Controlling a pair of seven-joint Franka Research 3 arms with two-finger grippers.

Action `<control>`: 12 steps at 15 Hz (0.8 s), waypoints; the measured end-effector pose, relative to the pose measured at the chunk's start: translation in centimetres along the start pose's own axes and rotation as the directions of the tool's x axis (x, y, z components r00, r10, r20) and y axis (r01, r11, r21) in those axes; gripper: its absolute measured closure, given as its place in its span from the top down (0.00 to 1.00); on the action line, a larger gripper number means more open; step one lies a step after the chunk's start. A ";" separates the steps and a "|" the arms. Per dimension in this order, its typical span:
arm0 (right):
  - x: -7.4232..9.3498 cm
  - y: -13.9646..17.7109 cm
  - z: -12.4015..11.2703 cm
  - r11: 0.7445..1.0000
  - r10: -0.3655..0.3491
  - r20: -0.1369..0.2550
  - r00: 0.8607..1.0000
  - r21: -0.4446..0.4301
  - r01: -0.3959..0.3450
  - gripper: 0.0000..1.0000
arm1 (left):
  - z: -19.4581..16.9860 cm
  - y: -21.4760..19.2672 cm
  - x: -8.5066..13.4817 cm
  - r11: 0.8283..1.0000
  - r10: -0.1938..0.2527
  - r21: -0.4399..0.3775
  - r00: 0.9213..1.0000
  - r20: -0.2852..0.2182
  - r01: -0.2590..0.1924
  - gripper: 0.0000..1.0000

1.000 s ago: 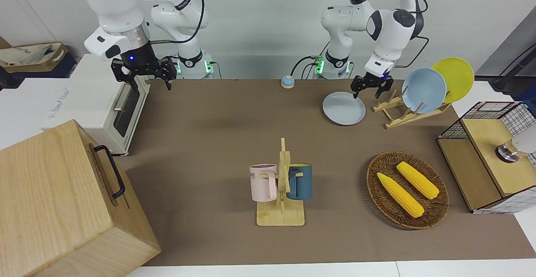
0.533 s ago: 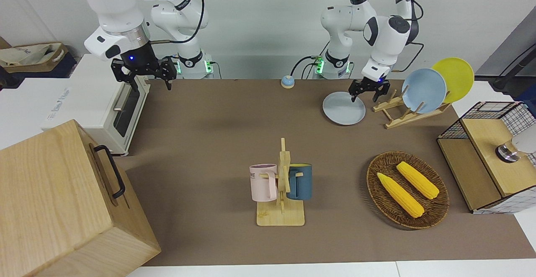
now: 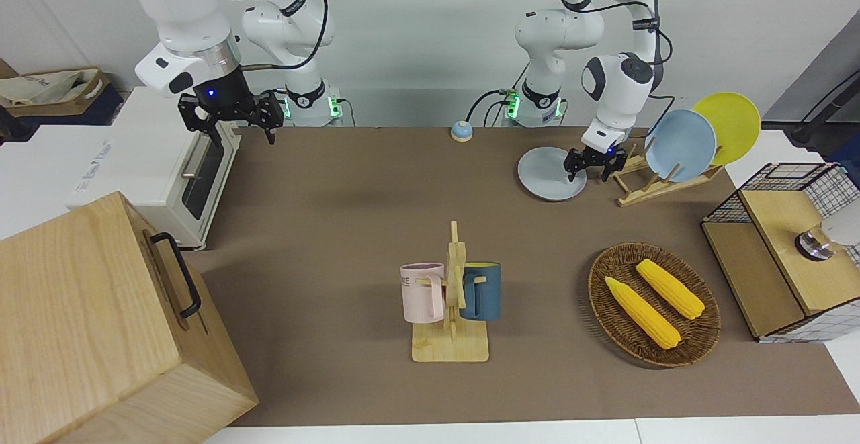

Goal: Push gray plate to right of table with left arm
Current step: 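Press the left gripper on the gray plate's rim, begin pushing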

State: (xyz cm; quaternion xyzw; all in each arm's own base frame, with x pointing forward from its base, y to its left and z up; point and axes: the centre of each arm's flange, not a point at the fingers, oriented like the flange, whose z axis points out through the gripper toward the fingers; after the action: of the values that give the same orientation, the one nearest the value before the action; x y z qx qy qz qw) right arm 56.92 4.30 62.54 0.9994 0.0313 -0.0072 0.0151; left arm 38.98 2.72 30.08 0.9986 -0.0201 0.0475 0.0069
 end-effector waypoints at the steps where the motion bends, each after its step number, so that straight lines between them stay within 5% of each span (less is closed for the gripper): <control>1: 0.0 0.0 0.0 1.000 0.000 0.000 1.000 0.000 0.000 0.99 | 0.0 0.0 0.0 1.000 0.001 0.000 1.000 0.000 -0.001 1.00; 5: 0.0 0.0 0.0 1.000 0.000 0.000 1.000 0.000 0.000 0.99 | 0.0 0.2 0.0 1.000 0.007 0.001 1.000 0.000 -0.007 0.98; 12: 0.0 0.0 0.0 1.000 0.000 0.000 1.000 0.000 0.000 0.99 | 0.0 1.0 0.2 1.000 0.027 0.004 1.000 -0.001 -0.027 0.22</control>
State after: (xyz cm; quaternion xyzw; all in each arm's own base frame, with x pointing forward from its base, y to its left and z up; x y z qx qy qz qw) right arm 56.92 4.30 62.54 0.9994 0.0313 -0.0072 0.0151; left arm 39.13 1.68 30.11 0.9983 -0.0336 0.0480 0.0042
